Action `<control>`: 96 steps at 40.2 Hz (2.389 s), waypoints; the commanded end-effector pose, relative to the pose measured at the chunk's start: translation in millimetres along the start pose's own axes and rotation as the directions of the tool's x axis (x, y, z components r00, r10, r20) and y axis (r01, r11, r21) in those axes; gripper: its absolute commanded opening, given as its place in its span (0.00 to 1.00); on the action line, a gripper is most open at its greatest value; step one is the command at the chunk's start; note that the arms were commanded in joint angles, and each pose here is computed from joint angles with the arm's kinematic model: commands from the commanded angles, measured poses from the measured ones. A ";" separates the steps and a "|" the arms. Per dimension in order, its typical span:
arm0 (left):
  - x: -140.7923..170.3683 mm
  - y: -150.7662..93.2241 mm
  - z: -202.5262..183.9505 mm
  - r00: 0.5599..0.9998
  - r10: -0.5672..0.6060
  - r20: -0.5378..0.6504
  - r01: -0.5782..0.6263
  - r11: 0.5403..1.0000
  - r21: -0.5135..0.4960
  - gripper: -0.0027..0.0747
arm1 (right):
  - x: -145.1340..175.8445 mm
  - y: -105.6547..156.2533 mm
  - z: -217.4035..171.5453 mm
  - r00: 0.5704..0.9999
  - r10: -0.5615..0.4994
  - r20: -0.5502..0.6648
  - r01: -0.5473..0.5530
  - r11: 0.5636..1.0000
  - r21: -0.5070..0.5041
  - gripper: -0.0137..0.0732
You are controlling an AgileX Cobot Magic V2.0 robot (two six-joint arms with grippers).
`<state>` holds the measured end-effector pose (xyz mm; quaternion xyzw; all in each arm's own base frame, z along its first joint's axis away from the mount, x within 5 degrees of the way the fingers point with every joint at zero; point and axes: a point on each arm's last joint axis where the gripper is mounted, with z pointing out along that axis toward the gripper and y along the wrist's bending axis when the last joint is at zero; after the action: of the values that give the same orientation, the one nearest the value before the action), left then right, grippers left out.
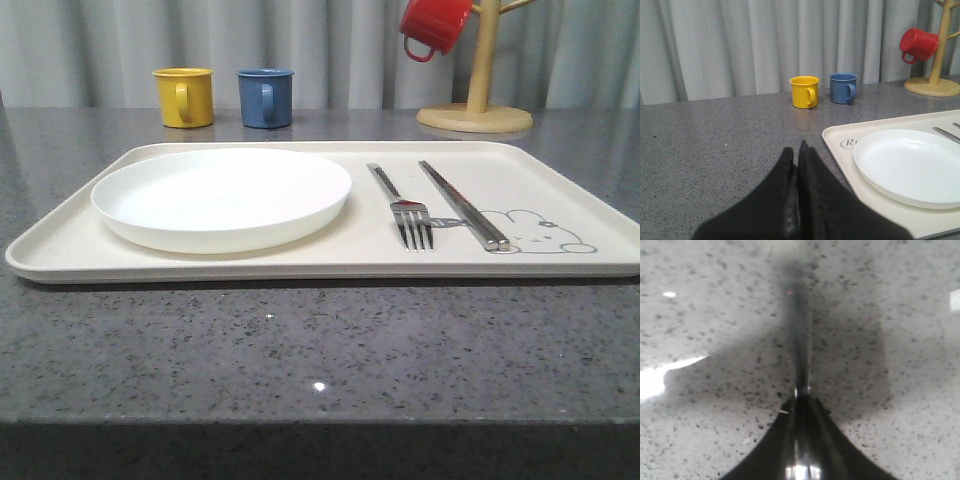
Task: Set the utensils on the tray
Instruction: 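Move the right gripper to the steel spoon and grasp it, then lower the spoon onto the tray beside the chopsticks and release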
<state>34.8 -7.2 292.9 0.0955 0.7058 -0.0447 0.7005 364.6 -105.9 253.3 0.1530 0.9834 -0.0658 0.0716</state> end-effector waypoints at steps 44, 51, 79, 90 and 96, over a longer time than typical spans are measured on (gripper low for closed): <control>-15.3 1.1 -1.0 0.996 -0.011 0.091 0.011 1.000 -0.004 0.01 | 85.6 159.6 -122.5 0.969 -0.199 0.149 0.233 0.933 -0.273 0.08; -15.3 1.1 -1.0 0.996 -0.011 0.091 0.011 1.000 -0.004 0.01 | 78.9 168.4 -103.1 0.975 -0.201 0.095 0.219 0.941 -0.258 0.08; -15.3 1.1 -1.0 0.996 -0.011 0.091 0.011 1.000 -0.004 0.01 | 73.6 178.2 -73.1 0.981 -0.193 -0.024 0.184 0.958 -0.220 0.08; -15.3 1.1 -1.0 0.996 -0.011 0.091 0.011 1.000 -0.004 0.01 | 73.8 178.6 -73.2 0.981 -0.193 -0.026 0.182 0.957 -0.224 0.08; -15.3 1.1 -1.0 0.996 -0.011 0.091 0.011 1.000 -0.004 0.01 | 74.0 178.7 -73.2 0.981 -0.192 -0.027 0.181 0.957 -0.226 0.11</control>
<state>34.8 -7.2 292.9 0.0955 0.7058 -0.0447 0.7005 353.0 97.9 272.4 0.0542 0.9956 0.0424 0.0641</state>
